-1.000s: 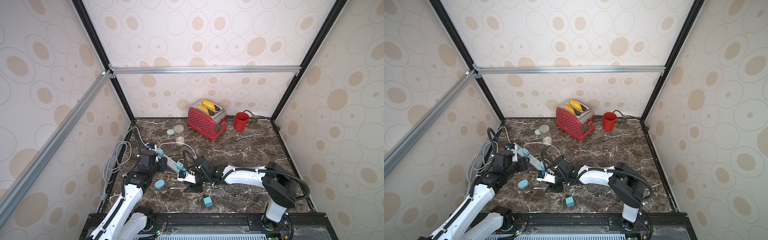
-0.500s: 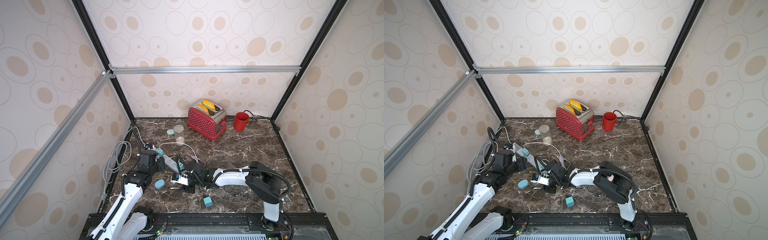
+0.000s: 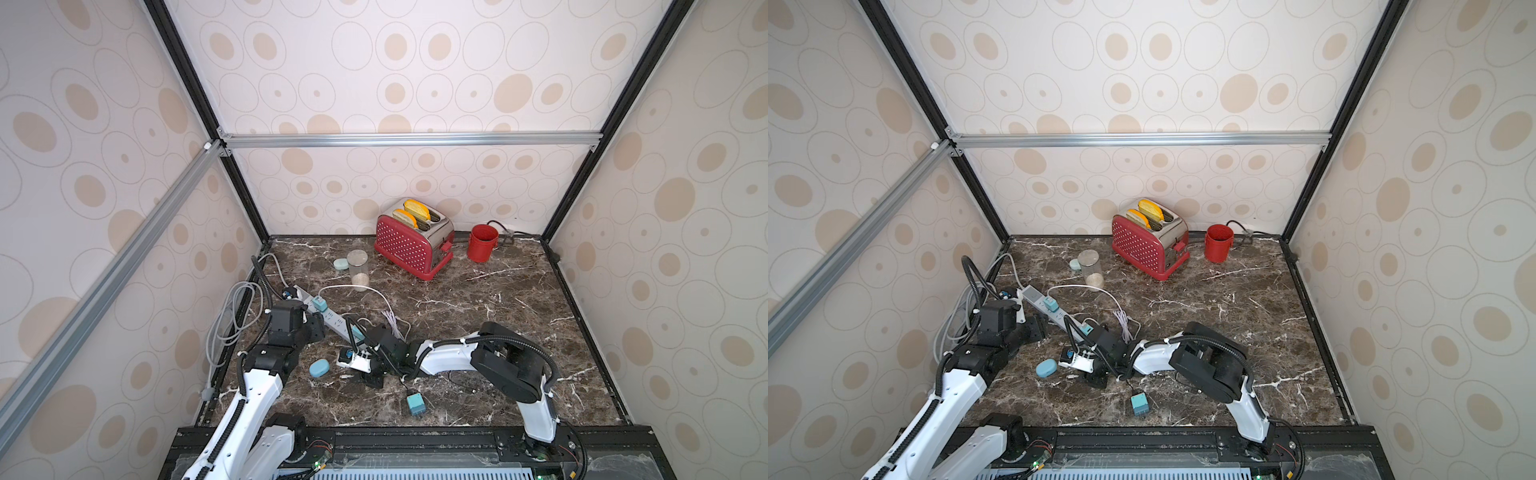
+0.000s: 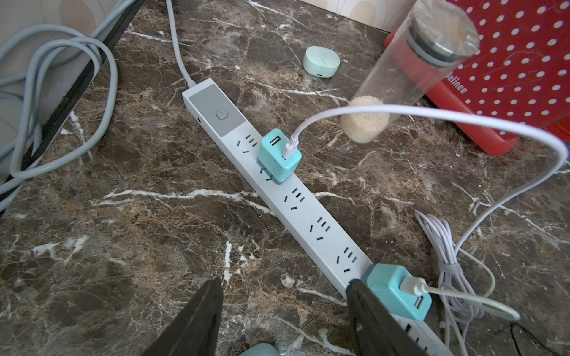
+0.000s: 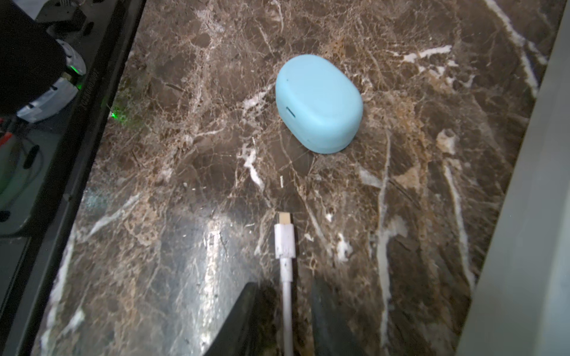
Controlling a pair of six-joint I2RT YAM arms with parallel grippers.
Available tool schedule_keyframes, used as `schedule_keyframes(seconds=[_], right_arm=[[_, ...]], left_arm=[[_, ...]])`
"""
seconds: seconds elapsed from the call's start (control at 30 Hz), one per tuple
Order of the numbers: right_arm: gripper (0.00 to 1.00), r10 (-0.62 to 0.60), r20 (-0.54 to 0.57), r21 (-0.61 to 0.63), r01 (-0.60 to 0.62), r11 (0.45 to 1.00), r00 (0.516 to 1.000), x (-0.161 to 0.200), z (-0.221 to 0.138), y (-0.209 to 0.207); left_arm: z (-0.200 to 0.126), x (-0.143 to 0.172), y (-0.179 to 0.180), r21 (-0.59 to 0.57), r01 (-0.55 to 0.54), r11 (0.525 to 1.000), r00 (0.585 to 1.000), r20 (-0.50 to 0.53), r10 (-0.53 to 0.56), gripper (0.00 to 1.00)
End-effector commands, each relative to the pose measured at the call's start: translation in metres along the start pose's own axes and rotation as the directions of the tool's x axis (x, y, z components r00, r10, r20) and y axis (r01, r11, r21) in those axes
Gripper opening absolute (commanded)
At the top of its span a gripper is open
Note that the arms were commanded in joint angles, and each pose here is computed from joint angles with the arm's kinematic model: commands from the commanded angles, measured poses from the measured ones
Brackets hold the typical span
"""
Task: Charge the bluetooth headset
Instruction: Pick up the charging cable from the center of the board.
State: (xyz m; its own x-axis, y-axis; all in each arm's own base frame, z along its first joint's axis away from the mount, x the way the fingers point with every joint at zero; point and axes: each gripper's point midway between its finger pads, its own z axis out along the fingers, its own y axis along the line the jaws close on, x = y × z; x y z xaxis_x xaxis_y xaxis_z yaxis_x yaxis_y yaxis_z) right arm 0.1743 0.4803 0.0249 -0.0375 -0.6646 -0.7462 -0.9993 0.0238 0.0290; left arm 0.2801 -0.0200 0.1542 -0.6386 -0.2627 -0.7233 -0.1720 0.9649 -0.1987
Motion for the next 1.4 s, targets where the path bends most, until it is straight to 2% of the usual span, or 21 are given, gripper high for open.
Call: schedule_keyframes(seconds=[0.0,0.17,0.23,0.4,0.5,0.63,0.73,0.8,0.93,1.0,1.03,1.1,1.2,1.33,1.37], right_arm=[[0.21,-0.039,-0.019,0.033,0.04,0.999,0.999,0.003,0.008,-0.002],[0.05,-0.059,-0.032,0.051,0.06,0.997,0.998,0.008,0.004,-0.002],[0.0,-0.062,-0.018,0.052,0.063,0.997,0.998,0.005,-0.002,0.0],[0.0,-0.029,0.065,0.004,0.028,1.0,0.997,-0.014,-0.035,0.0],[0.0,0.008,0.123,-0.027,-0.005,1.0,0.992,-0.022,-0.065,-0.005],[0.0,0.038,0.164,-0.046,-0.031,0.998,0.986,-0.024,-0.11,-0.012],[0.0,0.091,0.198,-0.047,-0.083,0.995,0.976,-0.021,-0.145,-0.027],[0.0,0.119,0.223,-0.015,-0.118,0.993,0.967,-0.019,-0.166,-0.042],[0.0,0.13,0.266,0.056,-0.15,0.987,0.955,-0.017,-0.196,-0.068],[0.0,0.171,0.297,0.039,-0.191,0.981,0.94,-0.018,-0.208,-0.077],[0.0,0.185,0.309,0.034,-0.205,0.978,0.933,-0.019,-0.213,-0.08],[0.0,0.201,0.316,0.01,-0.215,0.977,0.927,-0.021,-0.218,-0.08],[0.0,0.208,0.298,0.016,-0.223,0.975,0.931,-0.022,-0.221,-0.081],[0.0,0.205,0.303,0.02,-0.221,0.975,0.931,-0.022,-0.221,-0.082],[0.0,0.206,0.306,0.01,-0.22,0.976,0.929,-0.023,-0.221,-0.081]], left_arm=[[-0.01,-0.01,-0.004,0.019,0.008,1.0,1.0,0.016,-0.009,0.66],[-0.016,-0.003,-0.006,0.025,0.0,1.0,0.999,-0.05,0.001,0.65],[-0.019,0.001,-0.013,0.066,0.024,0.997,0.996,-0.082,-0.019,0.65],[-0.04,0.005,-0.022,0.109,0.008,0.994,0.985,-0.174,0.011,0.66],[-0.054,-0.001,-0.042,0.22,-0.031,0.975,0.983,-0.171,0.07,0.68],[-0.07,-0.017,-0.066,0.359,-0.115,0.926,0.984,-0.084,0.155,0.68],[-0.081,-0.037,-0.093,0.479,-0.181,0.859,0.982,0.047,0.181,0.67],[-0.088,-0.043,-0.115,0.536,-0.275,0.798,0.961,0.142,0.236,0.66],[-0.101,-0.044,-0.155,0.588,-0.458,0.667,0.889,0.308,0.338,0.65],[-0.105,-0.042,-0.163,0.564,-0.563,0.604,0.827,0.385,0.411,0.65],[-0.105,-0.04,-0.164,0.537,-0.619,0.572,0.785,0.421,0.454,0.65],[-0.105,-0.038,-0.166,0.446,-0.742,0.499,0.67,0.488,0.559,0.65],[-0.101,-0.042,-0.171,0.356,-0.836,0.417,0.549,0.541,0.637,0.62],[-0.096,-0.029,-0.19,0.328,-0.917,0.228,0.389,0.602,0.697,0.62],[-0.093,-0.024,-0.194,0.315,-0.934,0.171,0.338,0.614,0.713,0.62]])
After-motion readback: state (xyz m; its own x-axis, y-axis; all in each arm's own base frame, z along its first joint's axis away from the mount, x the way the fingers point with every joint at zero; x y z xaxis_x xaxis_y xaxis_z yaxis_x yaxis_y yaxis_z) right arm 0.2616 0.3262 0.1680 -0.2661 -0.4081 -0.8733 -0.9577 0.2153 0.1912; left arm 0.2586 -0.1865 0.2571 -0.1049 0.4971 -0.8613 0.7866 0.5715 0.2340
